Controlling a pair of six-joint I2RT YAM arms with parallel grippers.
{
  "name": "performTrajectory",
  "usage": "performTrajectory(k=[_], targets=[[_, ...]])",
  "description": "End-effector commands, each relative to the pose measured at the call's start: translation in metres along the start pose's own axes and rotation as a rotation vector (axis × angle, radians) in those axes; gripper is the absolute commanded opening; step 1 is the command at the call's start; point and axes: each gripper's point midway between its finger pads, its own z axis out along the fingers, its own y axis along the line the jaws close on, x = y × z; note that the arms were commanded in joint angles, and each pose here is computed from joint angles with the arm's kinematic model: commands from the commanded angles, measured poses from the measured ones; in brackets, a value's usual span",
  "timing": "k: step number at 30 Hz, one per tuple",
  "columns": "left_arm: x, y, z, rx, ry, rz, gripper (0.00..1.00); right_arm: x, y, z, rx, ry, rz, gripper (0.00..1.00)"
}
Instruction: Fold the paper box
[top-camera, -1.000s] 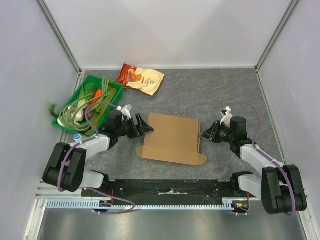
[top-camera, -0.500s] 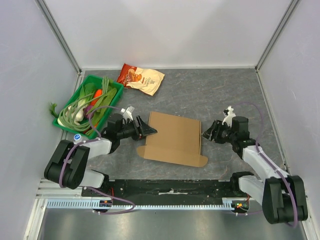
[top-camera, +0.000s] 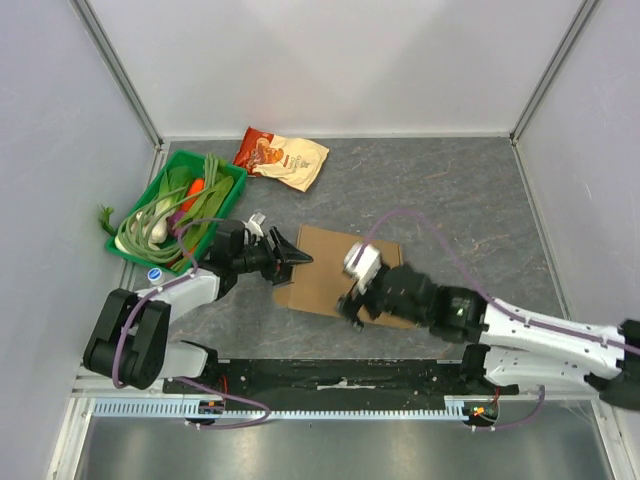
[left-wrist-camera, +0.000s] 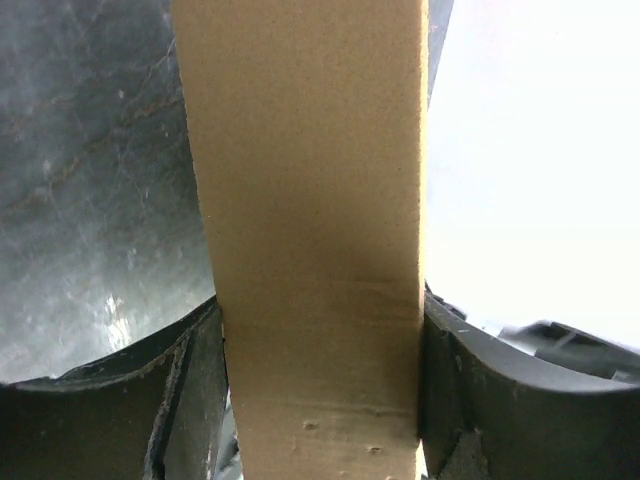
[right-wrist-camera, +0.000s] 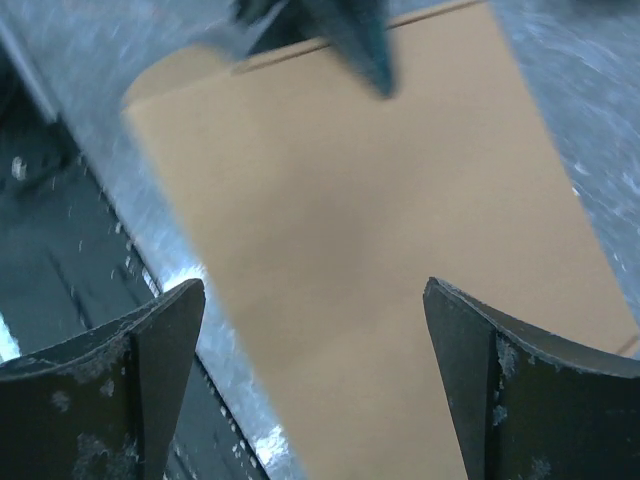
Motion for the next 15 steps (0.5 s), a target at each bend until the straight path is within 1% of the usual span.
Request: performTrajectory(k=[1,2,3,4,5,6,7,9,10,11,13,15], targets=[[-0.003,-0.024,-0.014,-0.002,0.012,-0.232,0.40,0.000,0.030,-0.001,0.164,0.009,-0.370,0.98],[0.000,-0.021,-0.016,-0.022,0.026,-0.282,0.40,0.002,0.035,-0.001,0.192,0.018,-0.427,0.98],[0.004,-0.023,-0.017,-0.016,0.060,-0.317,0.40,-0.001,0.040,-0.001,0.208,0.026,-0.520,0.98],[0.004,-0.024,-0.018,-0.014,0.075,-0.346,0.39,0.007,0.046,0.003,0.242,0.050,-0.597,0.98],[0.008,-0.022,-0.019,-0.035,0.102,-0.379,0.38,0.007,0.049,0.005,0.249,0.056,-0.628,0.98],[0.008,-0.027,-0.020,-0.027,0.121,-0.378,0.38,0.004,0.049,0.007,0.260,0.057,-0.661,0.98],[0.013,-0.023,-0.021,-0.053,0.140,-0.405,0.38,0.007,0.049,0.010,0.279,0.072,-0.691,0.98],[0.017,-0.025,-0.024,-0.052,0.161,-0.418,0.36,0.006,0.048,0.012,0.309,0.072,-0.730,0.98],[0.018,-0.028,-0.026,-0.042,0.163,-0.416,0.33,0.007,0.044,0.013,0.346,0.084,-0.763,0.98],[0.020,-0.030,-0.028,-0.039,0.167,-0.412,0.32,0.003,0.037,0.011,0.405,0.083,-0.777,0.98],[0.024,-0.028,-0.031,-0.052,0.172,-0.423,0.31,0.005,0.035,0.013,0.419,0.103,-0.830,0.98],[0.029,-0.029,-0.034,-0.044,0.178,-0.427,0.31,0.006,0.033,0.015,0.442,0.106,-0.850,0.98]])
